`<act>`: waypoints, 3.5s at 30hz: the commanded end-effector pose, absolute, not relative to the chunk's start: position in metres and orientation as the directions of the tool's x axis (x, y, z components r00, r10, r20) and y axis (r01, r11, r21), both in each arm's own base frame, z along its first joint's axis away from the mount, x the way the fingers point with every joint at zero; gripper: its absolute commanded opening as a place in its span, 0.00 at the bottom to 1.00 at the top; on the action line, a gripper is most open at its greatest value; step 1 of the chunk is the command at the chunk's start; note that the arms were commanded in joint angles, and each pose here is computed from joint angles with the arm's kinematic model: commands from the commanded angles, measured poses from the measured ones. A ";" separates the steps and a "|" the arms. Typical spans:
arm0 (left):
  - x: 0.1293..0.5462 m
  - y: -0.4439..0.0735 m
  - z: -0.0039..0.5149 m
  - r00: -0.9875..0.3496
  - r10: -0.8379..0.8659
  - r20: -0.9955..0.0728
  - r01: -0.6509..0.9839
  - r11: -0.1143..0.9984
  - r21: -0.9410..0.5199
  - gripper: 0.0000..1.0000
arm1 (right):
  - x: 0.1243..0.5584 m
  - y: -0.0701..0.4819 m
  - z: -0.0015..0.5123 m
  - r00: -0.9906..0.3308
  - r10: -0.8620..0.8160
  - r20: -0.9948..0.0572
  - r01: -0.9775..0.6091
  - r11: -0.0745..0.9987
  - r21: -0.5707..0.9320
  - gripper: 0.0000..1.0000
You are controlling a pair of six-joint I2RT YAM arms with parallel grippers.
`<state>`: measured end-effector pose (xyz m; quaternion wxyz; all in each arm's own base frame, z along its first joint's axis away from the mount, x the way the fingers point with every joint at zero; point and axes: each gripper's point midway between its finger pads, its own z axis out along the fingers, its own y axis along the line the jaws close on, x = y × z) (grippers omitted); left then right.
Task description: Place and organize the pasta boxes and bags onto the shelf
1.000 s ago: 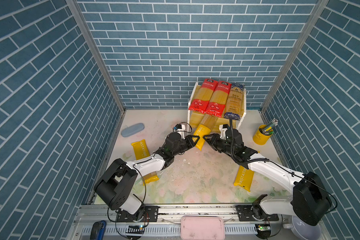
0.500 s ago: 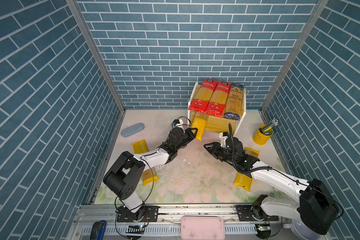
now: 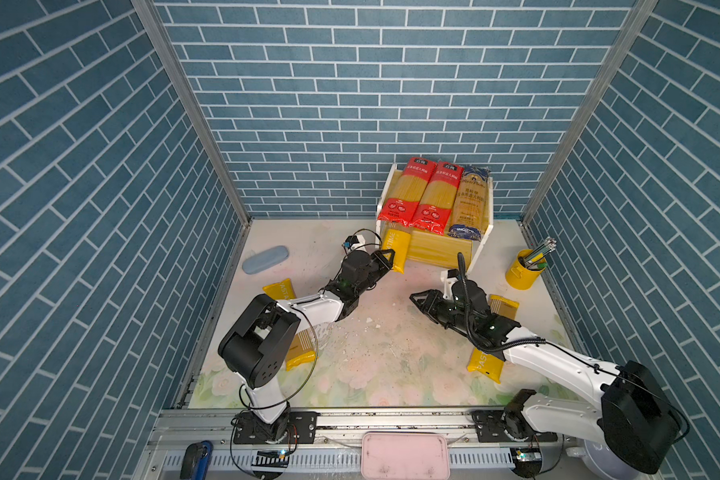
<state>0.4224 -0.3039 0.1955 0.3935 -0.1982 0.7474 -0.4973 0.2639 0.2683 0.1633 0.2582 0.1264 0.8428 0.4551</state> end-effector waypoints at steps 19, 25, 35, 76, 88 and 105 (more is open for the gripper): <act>0.408 -0.297 0.215 -0.630 -0.636 -0.446 0.156 0.458 -0.875 0.59 | 0.268 0.280 0.163 -0.842 0.442 -0.311 -0.027 0.541 0.841 0.35; 0.404 -0.294 0.219 -0.628 -0.621 -0.469 0.167 0.481 -0.861 0.63 | 0.271 0.283 0.163 -0.845 0.438 -0.307 -0.026 0.540 0.842 0.35; 0.375 -0.282 0.217 -0.665 -0.514 -0.541 0.196 0.579 -0.791 0.80 | 0.273 0.285 0.163 -0.845 0.437 -0.307 -0.024 0.542 0.840 0.34; 0.221 0.010 0.057 -0.541 -0.738 -0.403 -0.665 0.669 -0.333 0.94 | 0.234 0.362 0.127 -0.919 0.034 -0.394 -0.207 0.807 0.553 0.30; 0.249 -0.040 0.026 -0.661 -0.673 -0.332 -0.554 0.736 -0.390 0.87 | 0.228 0.371 0.118 -0.932 -0.004 -0.363 -0.218 0.807 0.549 0.29; 0.214 -0.075 0.037 -0.740 -0.549 -0.389 -0.450 0.834 -0.319 0.89 | 0.211 0.408 0.104 -0.863 -0.296 -0.409 -0.447 0.823 0.350 0.29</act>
